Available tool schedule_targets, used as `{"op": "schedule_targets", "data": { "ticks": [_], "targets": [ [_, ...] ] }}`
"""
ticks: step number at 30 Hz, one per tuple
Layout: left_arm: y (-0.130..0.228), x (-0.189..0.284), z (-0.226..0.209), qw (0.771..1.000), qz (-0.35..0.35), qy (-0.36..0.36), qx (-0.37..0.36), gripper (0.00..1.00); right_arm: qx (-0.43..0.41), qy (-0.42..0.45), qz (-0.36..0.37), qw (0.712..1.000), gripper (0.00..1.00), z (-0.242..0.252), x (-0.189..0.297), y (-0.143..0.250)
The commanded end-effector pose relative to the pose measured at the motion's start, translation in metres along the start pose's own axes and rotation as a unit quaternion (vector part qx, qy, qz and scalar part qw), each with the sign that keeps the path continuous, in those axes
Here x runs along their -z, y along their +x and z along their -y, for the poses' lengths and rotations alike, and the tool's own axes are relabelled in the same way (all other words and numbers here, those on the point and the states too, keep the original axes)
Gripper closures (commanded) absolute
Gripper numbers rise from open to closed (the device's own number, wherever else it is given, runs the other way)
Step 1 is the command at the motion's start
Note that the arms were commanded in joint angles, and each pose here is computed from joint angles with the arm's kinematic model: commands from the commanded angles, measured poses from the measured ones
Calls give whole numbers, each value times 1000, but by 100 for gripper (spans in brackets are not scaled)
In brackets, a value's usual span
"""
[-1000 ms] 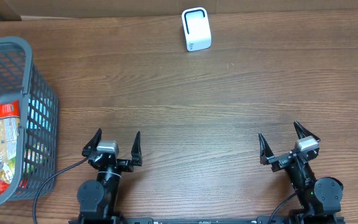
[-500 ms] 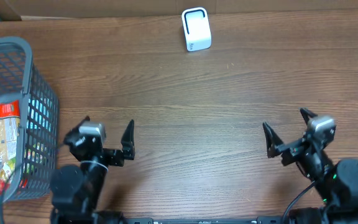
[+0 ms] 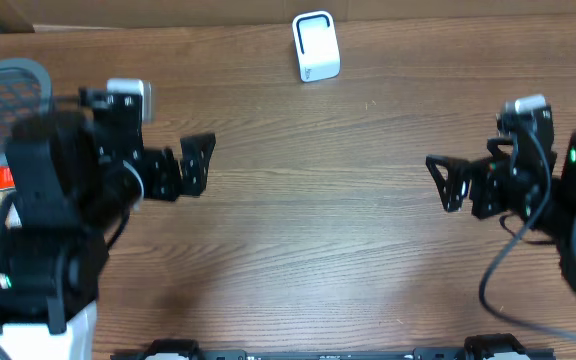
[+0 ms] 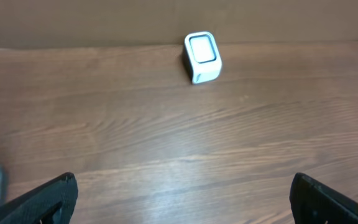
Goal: Scan the item barcode
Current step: 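Reach the left gripper into the grey basket toward the yellow tea pouch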
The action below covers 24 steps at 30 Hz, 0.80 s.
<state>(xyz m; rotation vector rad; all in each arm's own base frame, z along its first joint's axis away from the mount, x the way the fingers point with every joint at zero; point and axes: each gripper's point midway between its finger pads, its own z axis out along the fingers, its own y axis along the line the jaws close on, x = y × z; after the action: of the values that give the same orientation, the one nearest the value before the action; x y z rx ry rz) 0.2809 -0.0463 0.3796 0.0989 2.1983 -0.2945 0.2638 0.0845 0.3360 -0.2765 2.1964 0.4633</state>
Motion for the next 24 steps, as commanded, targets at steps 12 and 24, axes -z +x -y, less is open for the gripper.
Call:
{"op": "schedule_targets", "data": {
  "ticks": [12,24],
  "targets": [
    [-32,-10,-6,1000,0,0,28,0,-47,-76,-92,992,0,-14,-33,6],
    [16,95,-188,878,47,-295,374,5,-58,-60,-120,989,0,-9,-31,20]
  ]
}}
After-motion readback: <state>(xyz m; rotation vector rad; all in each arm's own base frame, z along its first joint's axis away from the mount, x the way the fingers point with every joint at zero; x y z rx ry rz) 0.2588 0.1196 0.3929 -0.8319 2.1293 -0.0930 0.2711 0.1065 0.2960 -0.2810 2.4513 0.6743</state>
